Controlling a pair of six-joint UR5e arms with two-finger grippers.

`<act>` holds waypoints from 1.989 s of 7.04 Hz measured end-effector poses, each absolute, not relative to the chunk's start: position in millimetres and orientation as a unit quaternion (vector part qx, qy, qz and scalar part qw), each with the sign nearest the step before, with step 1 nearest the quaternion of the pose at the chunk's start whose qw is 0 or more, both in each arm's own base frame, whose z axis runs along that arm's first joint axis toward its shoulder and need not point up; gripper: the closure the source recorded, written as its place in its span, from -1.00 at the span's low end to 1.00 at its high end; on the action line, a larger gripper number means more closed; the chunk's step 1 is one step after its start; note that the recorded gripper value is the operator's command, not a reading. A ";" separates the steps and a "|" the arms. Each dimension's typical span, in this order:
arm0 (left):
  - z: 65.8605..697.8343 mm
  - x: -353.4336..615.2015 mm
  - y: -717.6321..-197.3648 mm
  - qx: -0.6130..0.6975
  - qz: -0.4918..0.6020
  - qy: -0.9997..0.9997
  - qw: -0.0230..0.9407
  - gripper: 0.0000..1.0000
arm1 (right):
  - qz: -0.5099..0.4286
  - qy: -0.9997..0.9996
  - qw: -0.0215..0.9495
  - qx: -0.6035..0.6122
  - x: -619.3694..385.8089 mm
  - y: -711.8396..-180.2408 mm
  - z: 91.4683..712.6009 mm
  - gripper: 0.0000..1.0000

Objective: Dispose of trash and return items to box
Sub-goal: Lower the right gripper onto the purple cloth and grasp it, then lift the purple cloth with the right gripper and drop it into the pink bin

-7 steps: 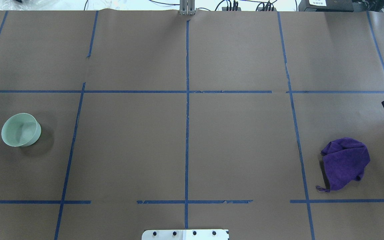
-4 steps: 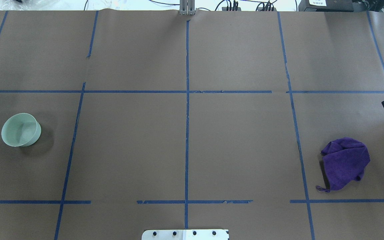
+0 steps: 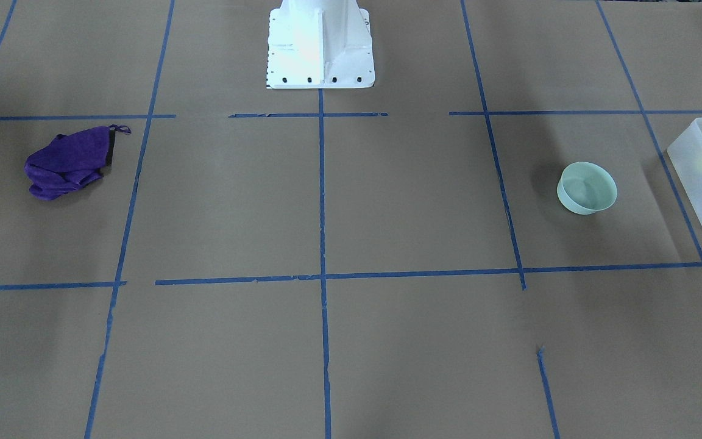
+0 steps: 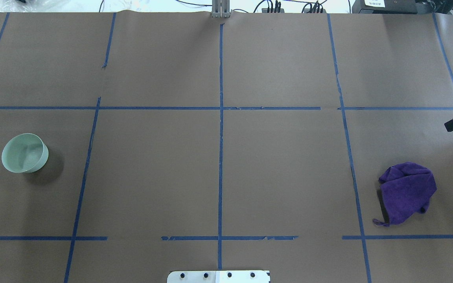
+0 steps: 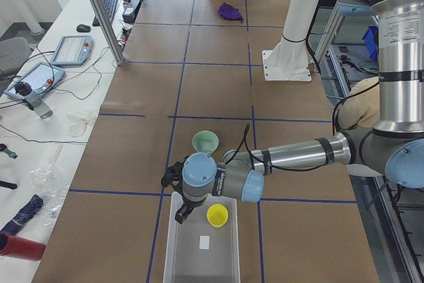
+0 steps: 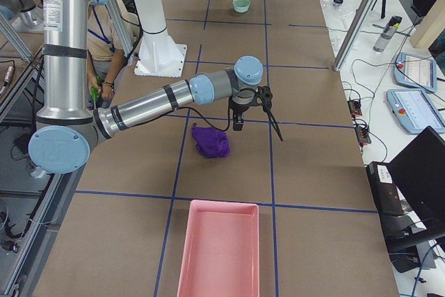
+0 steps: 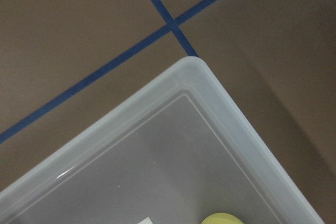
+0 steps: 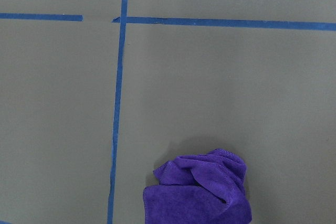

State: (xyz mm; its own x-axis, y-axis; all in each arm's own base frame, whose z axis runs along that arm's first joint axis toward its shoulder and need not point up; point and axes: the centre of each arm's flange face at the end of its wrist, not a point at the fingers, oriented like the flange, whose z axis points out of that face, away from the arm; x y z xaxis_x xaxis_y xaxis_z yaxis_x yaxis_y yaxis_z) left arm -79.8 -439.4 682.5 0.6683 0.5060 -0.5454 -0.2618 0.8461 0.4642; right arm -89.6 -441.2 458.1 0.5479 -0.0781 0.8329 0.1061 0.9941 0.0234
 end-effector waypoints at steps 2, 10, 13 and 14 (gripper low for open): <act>626.0 -83.2 -446.4 0.174 0.167 0.348 0.906 -1.00 | -0.031 -0.446 0.895 -0.003 -139.3 -426.6 442.7 -1.00; 589.1 -80.0 -464.8 0.179 0.116 0.356 0.910 -1.00 | -0.063 -0.305 0.949 -0.039 -249.9 -390.8 580.4 1.00; 585.2 -80.0 -464.7 0.183 0.117 0.357 0.908 -1.00 | -0.070 -0.312 0.947 -0.036 -252.7 -391.6 574.5 1.00; 583.5 -80.0 -464.6 0.184 0.118 0.358 0.908 -1.00 | -0.072 -0.319 0.944 -0.029 -250.7 -390.5 562.4 1.00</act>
